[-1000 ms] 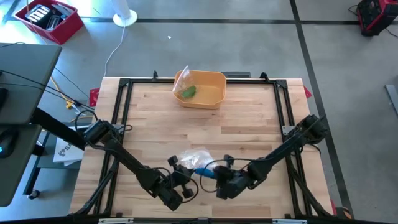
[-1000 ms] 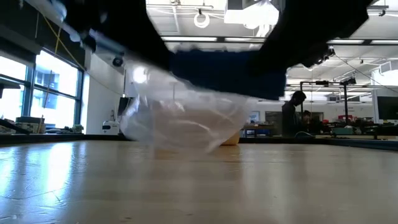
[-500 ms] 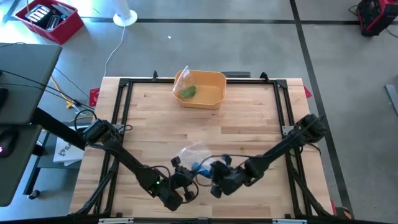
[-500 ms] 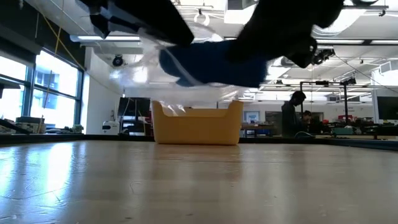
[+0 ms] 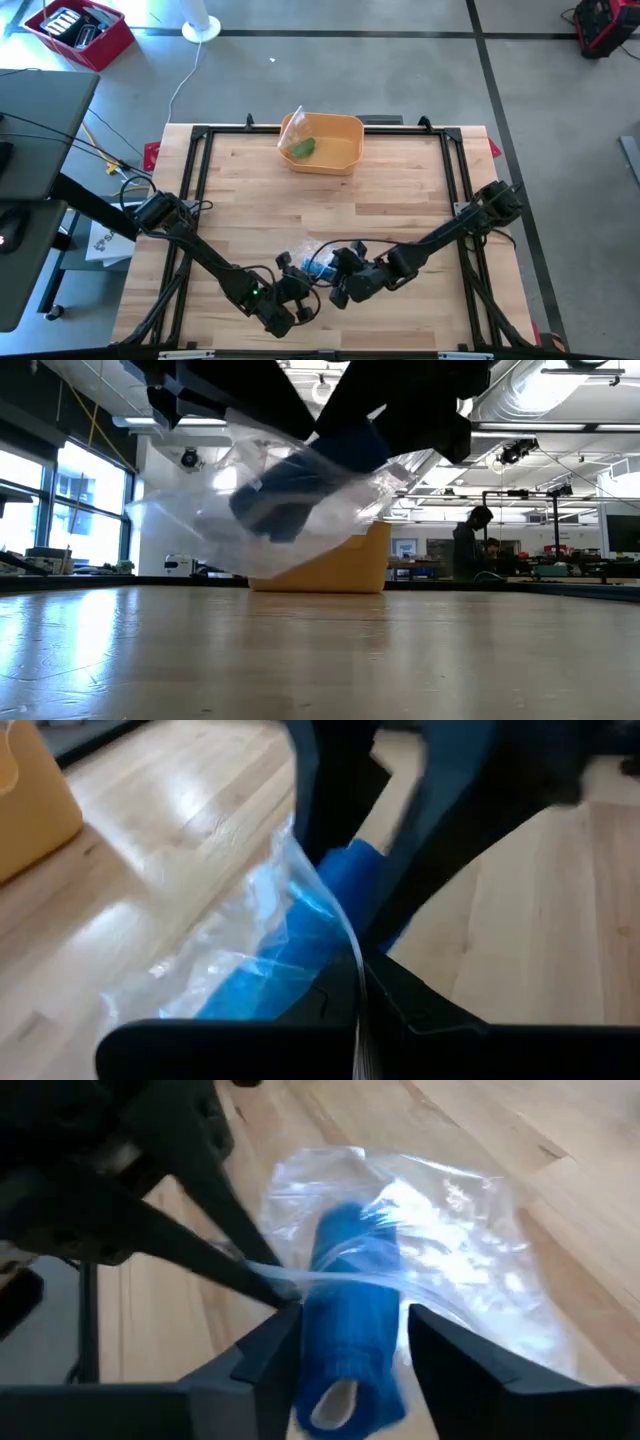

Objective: Roll bandage
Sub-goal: Put the blue bandage to the zip bag, then close the transparent zip bag

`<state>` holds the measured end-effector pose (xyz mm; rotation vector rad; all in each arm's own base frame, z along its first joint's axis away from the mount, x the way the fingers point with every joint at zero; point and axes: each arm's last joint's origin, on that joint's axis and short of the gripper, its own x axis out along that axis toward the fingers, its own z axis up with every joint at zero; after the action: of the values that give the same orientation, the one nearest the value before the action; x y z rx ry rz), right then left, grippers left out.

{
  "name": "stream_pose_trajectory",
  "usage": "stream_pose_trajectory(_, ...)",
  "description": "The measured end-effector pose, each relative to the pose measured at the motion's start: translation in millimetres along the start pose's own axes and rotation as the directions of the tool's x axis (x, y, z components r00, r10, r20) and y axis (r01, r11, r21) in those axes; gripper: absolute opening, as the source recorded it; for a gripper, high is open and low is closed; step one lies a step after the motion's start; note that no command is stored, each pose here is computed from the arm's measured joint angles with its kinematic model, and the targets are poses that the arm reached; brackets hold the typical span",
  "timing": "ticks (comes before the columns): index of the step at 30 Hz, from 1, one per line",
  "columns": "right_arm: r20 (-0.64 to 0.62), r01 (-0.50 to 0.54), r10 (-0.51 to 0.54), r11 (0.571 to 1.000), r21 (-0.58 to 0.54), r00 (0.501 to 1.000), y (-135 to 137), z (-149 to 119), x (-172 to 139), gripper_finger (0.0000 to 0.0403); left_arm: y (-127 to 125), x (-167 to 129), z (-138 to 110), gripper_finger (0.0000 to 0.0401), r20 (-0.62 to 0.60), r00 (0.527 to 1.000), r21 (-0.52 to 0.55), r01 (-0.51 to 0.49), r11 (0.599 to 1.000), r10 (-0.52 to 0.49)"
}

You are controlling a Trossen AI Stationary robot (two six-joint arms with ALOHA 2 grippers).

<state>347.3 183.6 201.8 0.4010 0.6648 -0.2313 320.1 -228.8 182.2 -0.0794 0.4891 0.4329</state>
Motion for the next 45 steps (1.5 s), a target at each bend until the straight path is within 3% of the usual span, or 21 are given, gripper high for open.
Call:
stream_pose_trajectory(5, -0.012, -0.077, 0.077, 0.997, 0.023, 0.997, 8.9, 0.4, -12.0, 0.0189, 5.6, -2.6, 2.1, 0.0, -0.025, 1.0, -0.027, -0.014, 1.0, 0.013)
stream_pose_trajectory(8, 0.047, -0.119, 0.12, 0.992, -0.029, 0.992, 17.7, 4.8, -27.3, 0.019, 8.7, -9.5, 11.7, 0.0, -0.039, 0.999, -0.052, 0.022, 0.998, -0.024)
stream_pose_trajectory(11, 0.098, -0.171, 0.192, 0.967, -0.187, 0.977, 31.5, 4.1, -47.4, 0.019, 13.5, -20.1, 25.1, 0.0, -0.048, 0.996, -0.081, 0.066, 0.995, -0.07)
stream_pose_trajectory(15, 0.116, -0.208, 0.296, 0.853, -0.479, 0.948, 52.8, -10.1, -70.0, 0.019, 33.2, -18.0, 28.6, 0.0, -0.173, 0.984, -0.076, 0.026, 0.997, -0.039)
stream_pose_trajectory(18, 0.161, -0.113, 0.241, 0.822, -0.557, 0.957, 57.9, -22.0, -78.7, 0.019, 38.8, -12.9, 32.1, 0.0, -0.213, 0.976, -0.104, 0.029, 0.994, -0.051)
stream_pose_trajectory(21, 0.185, 0.005, 0.123, 0.819, -0.573, 0.975, 52.8, -31.4, -80.4, 0.019, 32.6, -14.6, 34.5, 0.0, -0.212, 0.969, -0.122, 0.101, 0.987, -0.126)
stream_pose_trajectory(25, 0.152, 0.119, -0.031, 0.784, -0.61, 0.988, 38.4, -41.5, -79.0, 0.019, 24.4, -19.1, 35.8, 0.0, -0.206, 0.956, -0.116, 0.189, 0.975, -0.21)
stream_pose_trajectory(28, 0.062, 0.107, -0.087, 0.785, -0.61, 0.994, 26.8, -42.7, -73.6, 0.019, 21.8, -22.1, 34.8, 0.0, -0.207, 0.952, -0.106, 0.209, 0.972, -0.227)
stream_pose_trajectory(33, -0.035, 0.035, -0.074, 0.774, -0.633, 0.997, 22.6, -44.1, -51.9, 0.0188, 20.4, -24.1, 34.4, 0.0, -0.203, 0.95, -0.099, 0.219, 0.971, -0.235)
stream_pose_trajectory(37, -0.012, 0.029, -0.047, 0.78, -0.625, 0.999, 25.4, -43.9, -37.5, 0.0154, 20.6, -24.2, 34.4, 0.0, -0.204, 0.951, -0.095, 0.218, 0.971, -0.234)
stream_pose_trajectory(42, -0.009, 0.03, -0.043, 0.81, -0.586, 0.999, 24.8, -42.1, -34.7, 0.0032, 20.9, -24.5, 35.6, 0.0008, -0.191, 0.955, -0.039, 0.223, 0.974, -0.226)
stream_pose_trajectory(45, -0.002, 0.03, -0.037, 0.828, -0.559, 0.999, 26.8, -38.8, -35.5, 0.0019, 25.8, -27.2, 42.9, 0.0037, -0.18, 0.957, 0.022, 0.237, 0.971, -0.229)
